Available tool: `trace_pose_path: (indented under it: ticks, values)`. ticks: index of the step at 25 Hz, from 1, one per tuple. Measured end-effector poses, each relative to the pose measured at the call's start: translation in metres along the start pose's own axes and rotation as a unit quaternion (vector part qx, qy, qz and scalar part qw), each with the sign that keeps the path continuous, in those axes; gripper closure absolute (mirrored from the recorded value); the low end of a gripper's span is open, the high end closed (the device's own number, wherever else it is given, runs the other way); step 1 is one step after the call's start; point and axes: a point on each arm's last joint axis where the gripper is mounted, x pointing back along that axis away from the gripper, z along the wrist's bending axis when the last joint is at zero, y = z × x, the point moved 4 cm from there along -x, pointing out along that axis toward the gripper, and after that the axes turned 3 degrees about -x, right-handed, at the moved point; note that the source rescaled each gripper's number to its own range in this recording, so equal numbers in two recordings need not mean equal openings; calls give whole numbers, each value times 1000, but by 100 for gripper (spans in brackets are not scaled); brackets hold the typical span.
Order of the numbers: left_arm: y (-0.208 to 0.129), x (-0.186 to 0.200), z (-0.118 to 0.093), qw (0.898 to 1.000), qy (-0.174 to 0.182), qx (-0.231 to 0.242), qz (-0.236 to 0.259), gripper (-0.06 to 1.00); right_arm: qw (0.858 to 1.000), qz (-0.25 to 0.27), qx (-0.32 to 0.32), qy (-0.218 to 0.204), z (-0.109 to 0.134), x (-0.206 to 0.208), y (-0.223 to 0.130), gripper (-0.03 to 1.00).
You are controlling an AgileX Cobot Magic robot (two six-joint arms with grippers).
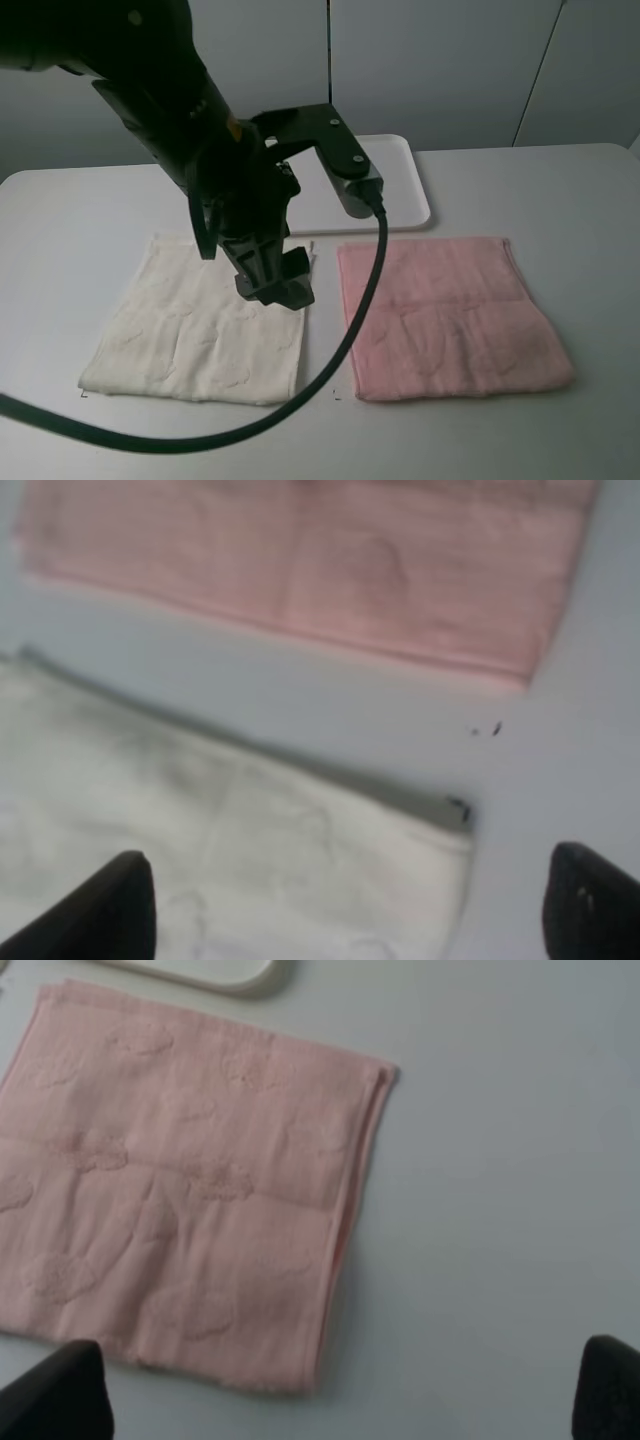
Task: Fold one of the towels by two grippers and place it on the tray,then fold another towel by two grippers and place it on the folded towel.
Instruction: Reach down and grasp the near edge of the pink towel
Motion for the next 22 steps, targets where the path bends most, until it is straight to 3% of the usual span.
trace_pose_path:
  ticks: [4,9,15,22]
  values:
    - [32,-45,-22,996,-37,-61,51,-5,1000,6,2,0,0,0,-2,-3]
    - [46,-93,-45,986,-58,-113,105,-5,1000,18,7,-8,-2,0,-5,-3]
    - [39,-125,-66,977,-79,-135,143,-5,999,42,23,-23,-6,0,-11,-3]
    - [32,-148,-74,976,-77,-120,166,-5,994,84,65,-14,-7,-7,-14,-3]
